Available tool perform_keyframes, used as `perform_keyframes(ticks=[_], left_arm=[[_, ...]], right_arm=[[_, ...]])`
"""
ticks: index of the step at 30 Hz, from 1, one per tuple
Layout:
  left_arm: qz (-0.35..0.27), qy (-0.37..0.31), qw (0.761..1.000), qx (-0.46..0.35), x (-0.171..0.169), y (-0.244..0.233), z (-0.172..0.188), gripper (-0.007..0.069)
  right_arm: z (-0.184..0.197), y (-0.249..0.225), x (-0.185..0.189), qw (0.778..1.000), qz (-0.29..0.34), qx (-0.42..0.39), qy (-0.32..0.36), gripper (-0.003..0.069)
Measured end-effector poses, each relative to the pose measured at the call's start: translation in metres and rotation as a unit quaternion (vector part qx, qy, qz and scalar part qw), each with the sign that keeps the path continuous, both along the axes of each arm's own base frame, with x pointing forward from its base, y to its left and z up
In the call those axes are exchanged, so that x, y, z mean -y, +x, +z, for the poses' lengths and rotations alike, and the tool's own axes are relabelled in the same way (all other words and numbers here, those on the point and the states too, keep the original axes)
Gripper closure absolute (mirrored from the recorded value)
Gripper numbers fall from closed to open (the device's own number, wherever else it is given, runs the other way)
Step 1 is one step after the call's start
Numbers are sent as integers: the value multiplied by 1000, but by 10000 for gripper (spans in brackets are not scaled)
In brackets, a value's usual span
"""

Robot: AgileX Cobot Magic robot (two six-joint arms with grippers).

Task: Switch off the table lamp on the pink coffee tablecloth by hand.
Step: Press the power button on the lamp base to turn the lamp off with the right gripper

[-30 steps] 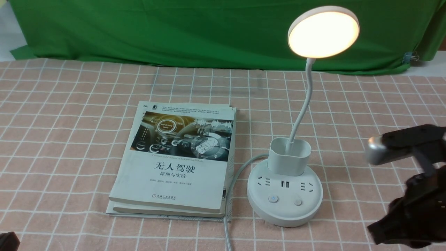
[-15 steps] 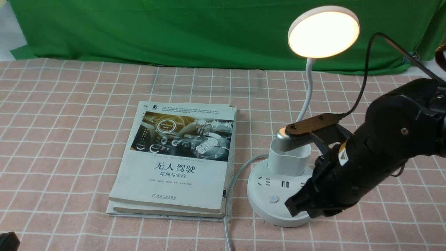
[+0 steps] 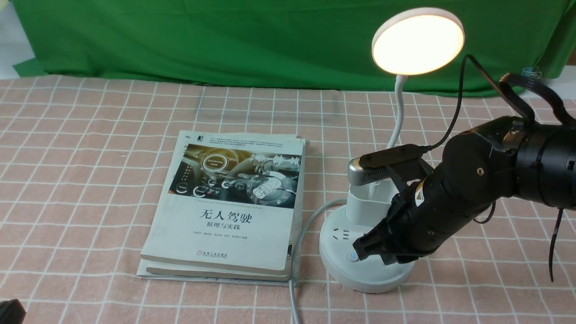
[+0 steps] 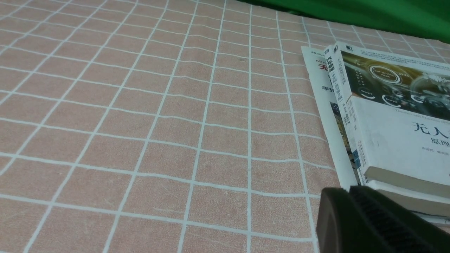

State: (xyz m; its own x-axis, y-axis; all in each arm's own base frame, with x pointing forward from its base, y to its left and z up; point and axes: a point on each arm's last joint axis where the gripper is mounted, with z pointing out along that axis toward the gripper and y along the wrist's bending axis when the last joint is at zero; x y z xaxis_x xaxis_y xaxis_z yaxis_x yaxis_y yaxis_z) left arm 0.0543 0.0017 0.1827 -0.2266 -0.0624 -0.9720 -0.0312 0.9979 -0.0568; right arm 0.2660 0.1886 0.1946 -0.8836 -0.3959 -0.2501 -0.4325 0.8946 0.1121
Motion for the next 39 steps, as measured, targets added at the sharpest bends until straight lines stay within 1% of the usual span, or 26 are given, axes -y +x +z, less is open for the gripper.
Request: perform_keyframes(ticks=[3, 9, 14, 18, 20, 24, 30, 35, 39], left_arm=[[0, 0, 1000, 0, 0, 0, 0, 619], [0, 0, 1000, 0, 0, 0, 0, 619], [0, 0, 1000, 0, 0, 0, 0, 619], [0, 0, 1000, 0, 0, 0, 0, 619], [0, 0, 1000, 0, 0, 0, 0, 619], [0, 0, 1000, 0, 0, 0, 0, 619], [0, 0, 1000, 0, 0, 0, 0, 619], [0, 0, 1000, 0, 0, 0, 0, 619], [0, 0, 1000, 0, 0, 0, 0, 619]], right_arm=[[-13, 2, -1, 1000, 2, -18, -13, 614], [-16, 8, -2, 1000, -1, -23, -14, 614], [-10, 5, -1, 1000, -2, -17, -9, 614], [3, 3, 1, 1000, -2, 6, 5, 615], [4, 4, 1, 1000, -3, 9, 7, 615], [-12, 8, -1, 1000, 0, -7, -7, 615], [-15, 12, -2, 1000, 7, -9, -12, 615], [-6, 9, 0, 1000, 8, 2, -5, 615], [15, 5, 3, 999, 8, 29, 12, 615]])
